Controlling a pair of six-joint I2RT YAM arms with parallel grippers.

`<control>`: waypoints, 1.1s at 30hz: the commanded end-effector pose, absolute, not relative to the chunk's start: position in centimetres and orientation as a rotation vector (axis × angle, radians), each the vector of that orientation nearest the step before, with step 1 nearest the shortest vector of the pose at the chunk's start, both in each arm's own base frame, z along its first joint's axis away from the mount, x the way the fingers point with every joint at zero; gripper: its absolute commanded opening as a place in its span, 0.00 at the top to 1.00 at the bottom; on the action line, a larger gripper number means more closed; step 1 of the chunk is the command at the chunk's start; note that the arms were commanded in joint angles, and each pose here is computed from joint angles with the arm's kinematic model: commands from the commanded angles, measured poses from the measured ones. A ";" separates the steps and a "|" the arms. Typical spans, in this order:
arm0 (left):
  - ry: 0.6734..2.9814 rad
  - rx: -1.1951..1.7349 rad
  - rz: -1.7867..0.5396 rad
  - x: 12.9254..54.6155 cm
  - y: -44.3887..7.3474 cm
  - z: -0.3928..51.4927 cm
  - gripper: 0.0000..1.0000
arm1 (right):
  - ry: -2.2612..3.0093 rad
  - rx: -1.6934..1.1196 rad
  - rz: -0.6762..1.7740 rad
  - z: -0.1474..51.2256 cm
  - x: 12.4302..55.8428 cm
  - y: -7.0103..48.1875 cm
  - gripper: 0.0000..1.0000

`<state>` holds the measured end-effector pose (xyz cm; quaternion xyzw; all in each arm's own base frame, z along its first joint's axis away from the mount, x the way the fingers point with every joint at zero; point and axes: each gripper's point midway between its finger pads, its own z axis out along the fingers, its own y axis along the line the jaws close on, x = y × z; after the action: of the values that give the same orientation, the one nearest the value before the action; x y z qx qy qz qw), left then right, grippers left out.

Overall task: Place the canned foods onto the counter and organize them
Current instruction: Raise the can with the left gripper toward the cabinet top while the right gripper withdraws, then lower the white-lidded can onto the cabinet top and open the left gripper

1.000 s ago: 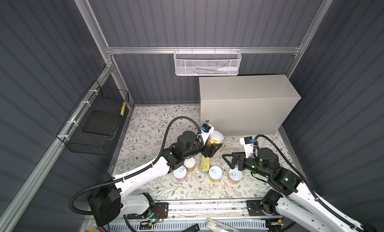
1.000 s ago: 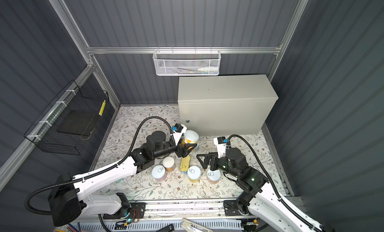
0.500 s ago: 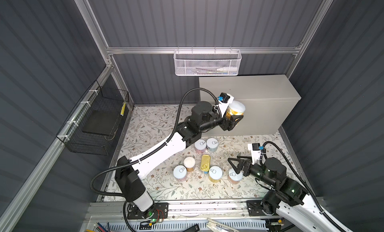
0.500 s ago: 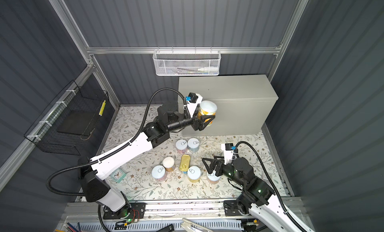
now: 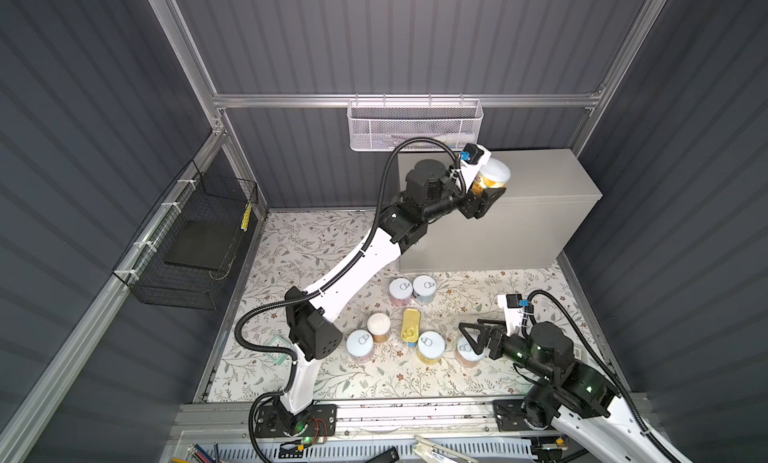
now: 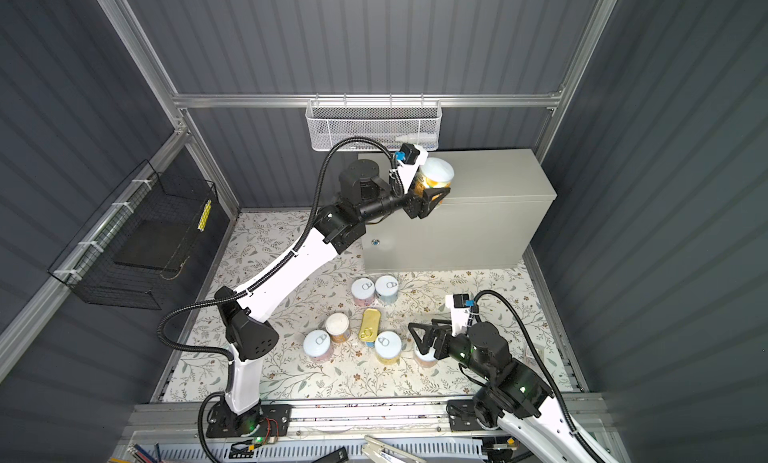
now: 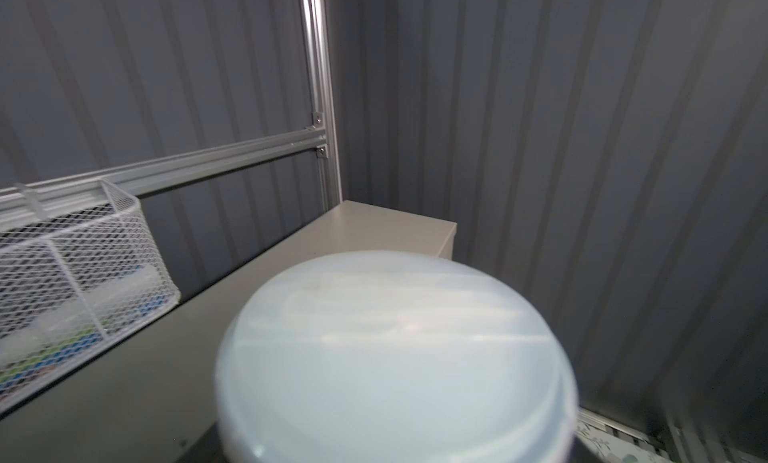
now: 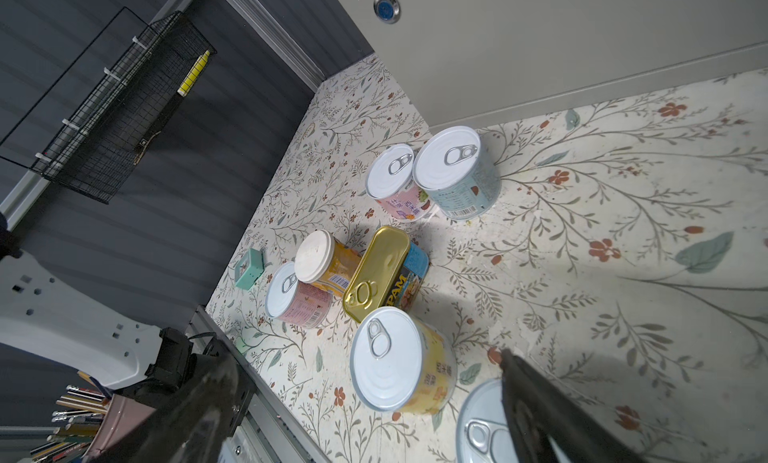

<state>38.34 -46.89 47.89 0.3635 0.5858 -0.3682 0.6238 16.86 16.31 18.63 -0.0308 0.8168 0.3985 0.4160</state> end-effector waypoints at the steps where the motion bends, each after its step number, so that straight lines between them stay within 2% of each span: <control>1: 1.227 0.693 -0.856 41.2 -42.3 53.6 0.38 | 2.088 -0.066 0.954 17.3 16.7 15.6 0.01; 14: 1.251 0.613 -0.739 49.4 -35.4 52.2 0.37 | 2.121 -0.066 0.905 16.1 18.0 16.2 0.01; 20: 1.258 0.643 -0.713 51.7 -35.4 50.0 0.38 | 2.134 -0.078 0.911 15.7 18.8 17.2 0.01; 33: 1.306 0.631 -0.677 55.5 -34.0 46.6 0.34 | 2.148 -0.070 0.907 15.6 20.4 18.5 0.01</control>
<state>56.05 -35.10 42.71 0.2772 0.6335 -0.3072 0.6538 19.78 18.12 14.09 -0.0287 0.8607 0.3442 0.3741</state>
